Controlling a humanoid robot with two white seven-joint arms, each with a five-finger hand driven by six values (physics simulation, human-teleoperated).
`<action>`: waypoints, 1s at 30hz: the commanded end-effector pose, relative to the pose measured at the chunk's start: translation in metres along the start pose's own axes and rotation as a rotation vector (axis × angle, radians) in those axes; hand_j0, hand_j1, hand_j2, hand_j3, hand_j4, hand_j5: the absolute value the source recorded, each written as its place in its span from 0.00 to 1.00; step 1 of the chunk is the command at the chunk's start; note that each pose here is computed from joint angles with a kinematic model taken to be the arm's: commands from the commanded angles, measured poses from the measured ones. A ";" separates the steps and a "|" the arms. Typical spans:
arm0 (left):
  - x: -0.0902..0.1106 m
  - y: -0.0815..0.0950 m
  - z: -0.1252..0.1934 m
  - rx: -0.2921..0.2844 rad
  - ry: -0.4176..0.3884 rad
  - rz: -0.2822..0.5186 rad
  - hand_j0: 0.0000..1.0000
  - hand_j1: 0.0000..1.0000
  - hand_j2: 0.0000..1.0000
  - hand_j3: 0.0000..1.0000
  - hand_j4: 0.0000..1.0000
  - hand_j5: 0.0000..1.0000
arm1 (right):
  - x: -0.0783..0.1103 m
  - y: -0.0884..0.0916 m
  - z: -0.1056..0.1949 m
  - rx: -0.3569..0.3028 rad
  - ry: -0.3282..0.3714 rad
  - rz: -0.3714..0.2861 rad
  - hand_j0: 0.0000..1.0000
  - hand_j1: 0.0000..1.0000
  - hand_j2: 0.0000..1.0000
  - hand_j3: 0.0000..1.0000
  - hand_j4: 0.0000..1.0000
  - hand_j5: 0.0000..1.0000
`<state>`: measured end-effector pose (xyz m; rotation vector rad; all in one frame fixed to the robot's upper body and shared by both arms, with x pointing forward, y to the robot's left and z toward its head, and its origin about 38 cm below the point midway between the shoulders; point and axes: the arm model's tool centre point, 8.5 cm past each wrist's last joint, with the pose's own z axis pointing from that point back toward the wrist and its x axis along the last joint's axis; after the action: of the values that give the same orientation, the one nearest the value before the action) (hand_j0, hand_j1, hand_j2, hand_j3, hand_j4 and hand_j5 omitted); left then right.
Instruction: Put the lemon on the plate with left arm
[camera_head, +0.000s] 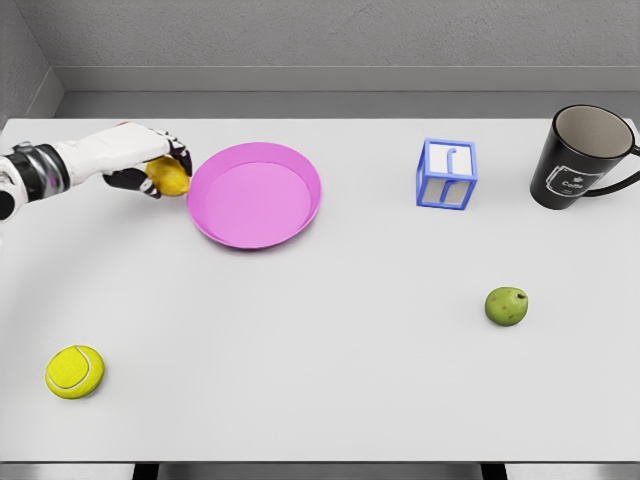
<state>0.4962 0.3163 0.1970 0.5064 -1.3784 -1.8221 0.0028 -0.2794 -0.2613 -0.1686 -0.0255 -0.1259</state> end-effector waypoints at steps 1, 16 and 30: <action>0.009 0.003 -0.007 0.019 -0.025 0.005 0.50 0.50 0.50 0.50 0.50 0.50 | 0.000 0.000 0.000 0.000 0.000 0.000 1.00 1.00 1.00 1.00 1.00 1.00; 0.052 0.012 -0.034 0.053 -0.136 -0.031 0.50 0.50 0.50 0.50 0.50 0.50 | 0.000 0.000 0.000 0.000 0.000 0.000 1.00 1.00 1.00 1.00 1.00 1.00; 0.082 0.006 -0.060 0.046 -0.212 -0.020 1.00 1.00 1.00 1.00 1.00 1.00 | 0.000 0.000 0.000 0.000 0.000 0.000 1.00 1.00 1.00 1.00 1.00 1.00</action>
<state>0.4898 0.2179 0.1941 0.3717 -1.5517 -1.9179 0.0028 -0.2794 -0.2613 -0.1686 -0.0258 -0.1258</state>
